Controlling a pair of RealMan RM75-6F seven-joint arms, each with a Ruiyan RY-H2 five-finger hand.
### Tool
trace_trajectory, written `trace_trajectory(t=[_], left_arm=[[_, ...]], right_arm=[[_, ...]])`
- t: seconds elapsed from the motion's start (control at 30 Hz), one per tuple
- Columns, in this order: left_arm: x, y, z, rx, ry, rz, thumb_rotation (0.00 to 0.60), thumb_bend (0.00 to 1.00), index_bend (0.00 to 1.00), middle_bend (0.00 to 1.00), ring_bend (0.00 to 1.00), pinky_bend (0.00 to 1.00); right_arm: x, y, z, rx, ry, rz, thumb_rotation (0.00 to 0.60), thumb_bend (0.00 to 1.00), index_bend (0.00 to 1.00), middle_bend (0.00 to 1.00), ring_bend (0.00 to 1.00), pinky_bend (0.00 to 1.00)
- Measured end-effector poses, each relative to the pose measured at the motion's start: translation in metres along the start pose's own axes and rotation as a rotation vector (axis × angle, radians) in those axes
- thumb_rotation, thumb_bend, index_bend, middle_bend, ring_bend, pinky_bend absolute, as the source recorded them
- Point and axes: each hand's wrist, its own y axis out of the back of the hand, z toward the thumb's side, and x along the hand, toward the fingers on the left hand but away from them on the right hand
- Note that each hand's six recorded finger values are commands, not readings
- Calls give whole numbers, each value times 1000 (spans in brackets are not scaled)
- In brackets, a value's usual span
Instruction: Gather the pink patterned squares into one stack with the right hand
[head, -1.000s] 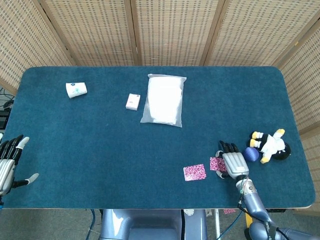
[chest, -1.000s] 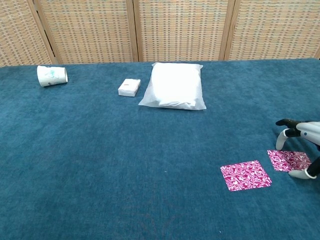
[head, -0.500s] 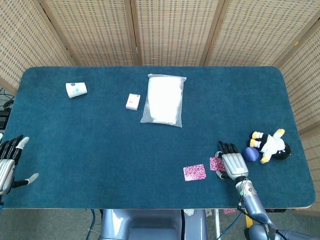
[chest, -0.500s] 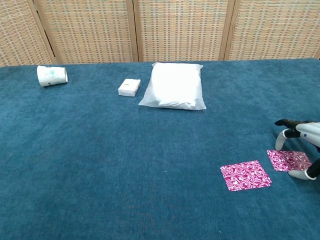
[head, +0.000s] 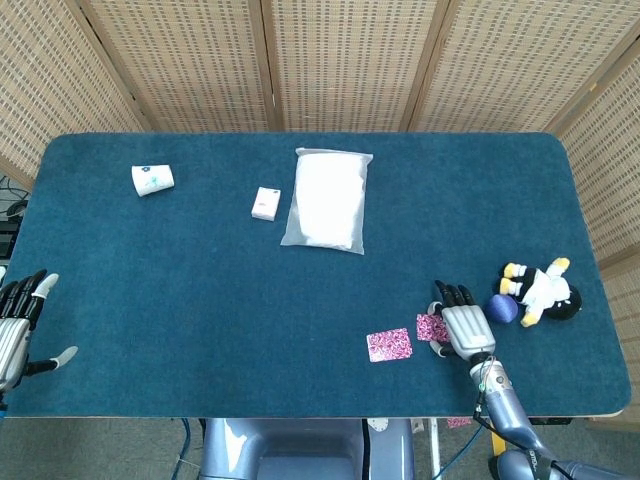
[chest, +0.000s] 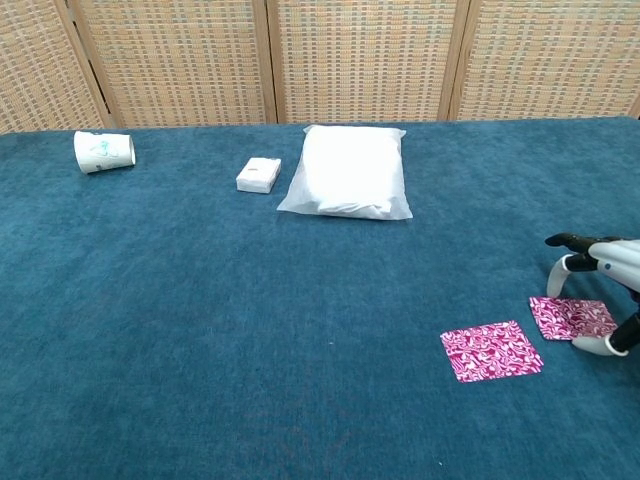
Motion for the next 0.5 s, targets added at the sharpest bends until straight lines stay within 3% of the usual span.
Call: trace_trajectory(t=[0.5], left_arm=[[0, 0, 0, 2, 1, -2, 600, 0, 0, 0, 0, 0]], right_arm=[[0, 11, 15, 4, 39, -18, 600, 311, 591, 9, 0, 0]])
